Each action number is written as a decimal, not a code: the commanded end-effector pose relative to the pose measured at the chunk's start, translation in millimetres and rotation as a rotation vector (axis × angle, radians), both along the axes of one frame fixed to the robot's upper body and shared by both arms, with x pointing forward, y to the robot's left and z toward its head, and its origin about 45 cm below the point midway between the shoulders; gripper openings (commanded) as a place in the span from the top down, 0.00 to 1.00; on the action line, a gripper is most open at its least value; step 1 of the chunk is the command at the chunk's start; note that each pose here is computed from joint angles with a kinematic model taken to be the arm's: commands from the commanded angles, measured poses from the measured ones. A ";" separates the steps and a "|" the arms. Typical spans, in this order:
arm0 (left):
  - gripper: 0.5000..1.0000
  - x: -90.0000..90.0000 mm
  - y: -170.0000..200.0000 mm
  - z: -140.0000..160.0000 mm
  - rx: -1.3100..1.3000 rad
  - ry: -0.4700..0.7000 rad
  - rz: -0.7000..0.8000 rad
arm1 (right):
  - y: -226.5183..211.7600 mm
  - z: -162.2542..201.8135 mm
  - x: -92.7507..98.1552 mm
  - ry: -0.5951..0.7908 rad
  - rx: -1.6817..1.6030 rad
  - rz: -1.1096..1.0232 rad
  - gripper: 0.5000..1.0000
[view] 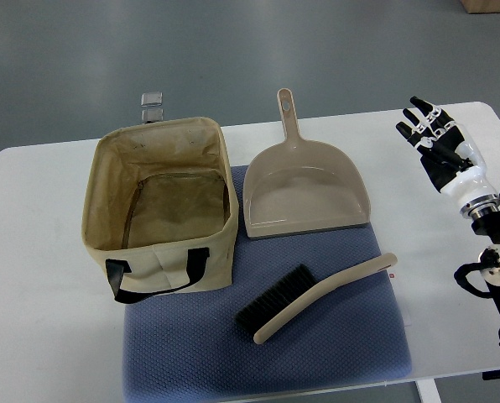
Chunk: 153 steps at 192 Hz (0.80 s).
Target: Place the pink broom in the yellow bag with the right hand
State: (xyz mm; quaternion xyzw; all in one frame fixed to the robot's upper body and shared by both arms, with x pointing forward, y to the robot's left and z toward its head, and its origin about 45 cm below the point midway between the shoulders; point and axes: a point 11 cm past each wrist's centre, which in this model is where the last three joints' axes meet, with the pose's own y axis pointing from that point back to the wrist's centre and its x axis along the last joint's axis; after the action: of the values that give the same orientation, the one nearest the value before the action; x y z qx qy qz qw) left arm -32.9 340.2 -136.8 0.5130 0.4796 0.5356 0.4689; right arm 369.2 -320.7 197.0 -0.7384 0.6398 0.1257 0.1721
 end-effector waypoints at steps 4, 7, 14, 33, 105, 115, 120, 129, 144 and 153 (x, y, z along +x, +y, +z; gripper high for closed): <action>0.00 -0.1 0.2 0.0 0.001 0.001 -0.003 | 0.7 0.9 0.0 -0.004 0.001 0.005 0.15; 0.00 0.0 0.2 0.0 0.001 0.000 -0.001 | 1.3 0.8 0.0 -0.004 0.003 0.007 0.15; 0.00 0.0 0.7 0.1 0.002 0.000 -0.001 | 1.5 0.9 -0.1 -0.005 0.003 0.008 0.15; 0.00 0.1 2.3 0.3 0.007 0.000 0.000 | 1.5 1.3 0.0 -0.006 0.003 0.008 0.15; 0.00 0.1 3.4 0.4 0.010 0.000 0.000 | 1.2 2.7 -0.4 -0.010 0.001 0.009 0.15; 0.00 0.1 3.4 0.4 0.010 0.000 0.000 | 1.7 2.4 -0.4 -0.009 0.002 0.010 0.15; 0.00 0.1 3.4 0.4 0.010 0.000 0.000 | 1.7 2.4 -0.4 -0.009 0.002 0.010 0.15; 0.00 0.1 3.4 0.4 0.010 0.000 0.000 | 1.7 2.5 -0.4 -0.010 0.002 0.010 0.15; 0.00 0.1 3.4 0.4 0.010 0.000 0.000 | 1.7 2.4 -0.4 -0.009 0.002 0.010 0.15; 0.00 0.1 3.4 0.4 0.010 0.000 0.000 | 2.0 2.8 -0.3 -0.010 0.002 0.011 0.15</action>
State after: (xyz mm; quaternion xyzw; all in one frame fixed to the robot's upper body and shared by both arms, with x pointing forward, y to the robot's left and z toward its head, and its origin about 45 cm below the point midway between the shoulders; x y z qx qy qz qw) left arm -32.7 343.6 -136.4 0.5152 0.4767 0.5382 0.4665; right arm 368.8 -319.2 199.4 -0.7420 0.6353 0.1236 0.1749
